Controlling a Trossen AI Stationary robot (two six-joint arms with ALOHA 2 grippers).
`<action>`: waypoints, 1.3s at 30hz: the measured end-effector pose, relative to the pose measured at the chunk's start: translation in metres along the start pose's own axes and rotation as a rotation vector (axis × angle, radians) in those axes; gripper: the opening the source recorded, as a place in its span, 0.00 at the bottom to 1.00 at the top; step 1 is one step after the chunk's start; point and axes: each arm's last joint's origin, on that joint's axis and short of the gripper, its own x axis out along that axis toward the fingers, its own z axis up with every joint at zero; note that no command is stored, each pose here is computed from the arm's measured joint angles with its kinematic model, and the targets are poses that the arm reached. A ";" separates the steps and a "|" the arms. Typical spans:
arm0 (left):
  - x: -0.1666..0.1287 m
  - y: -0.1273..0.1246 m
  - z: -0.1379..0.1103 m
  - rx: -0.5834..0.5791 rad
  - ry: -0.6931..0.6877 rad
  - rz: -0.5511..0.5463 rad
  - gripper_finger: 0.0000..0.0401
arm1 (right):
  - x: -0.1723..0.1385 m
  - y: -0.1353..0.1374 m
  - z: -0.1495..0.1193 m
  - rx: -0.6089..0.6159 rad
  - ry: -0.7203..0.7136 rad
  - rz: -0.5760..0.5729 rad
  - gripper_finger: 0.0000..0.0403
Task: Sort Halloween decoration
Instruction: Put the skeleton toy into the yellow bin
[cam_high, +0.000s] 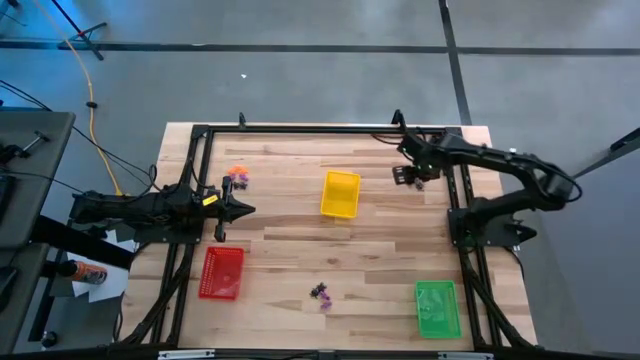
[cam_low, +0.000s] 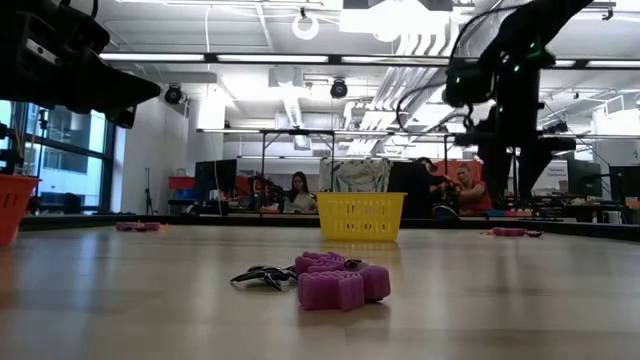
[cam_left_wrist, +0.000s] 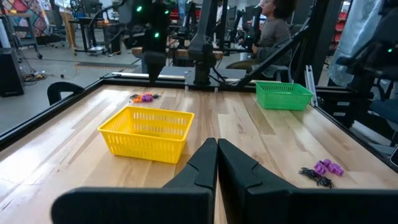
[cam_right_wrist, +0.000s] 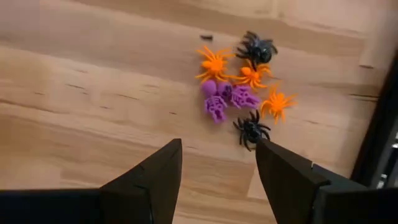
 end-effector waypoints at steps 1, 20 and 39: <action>0.000 0.000 0.000 0.000 0.000 0.000 0.00 | 0.004 0.000 0.003 -0.010 0.017 -0.002 0.50; 0.000 0.000 0.001 0.033 -0.008 0.004 0.00 | 0.056 0.011 0.020 -0.050 0.121 -0.021 0.49; 0.000 0.000 0.001 0.018 -0.008 0.004 0.00 | 0.062 0.014 0.025 0.008 0.077 -0.031 0.39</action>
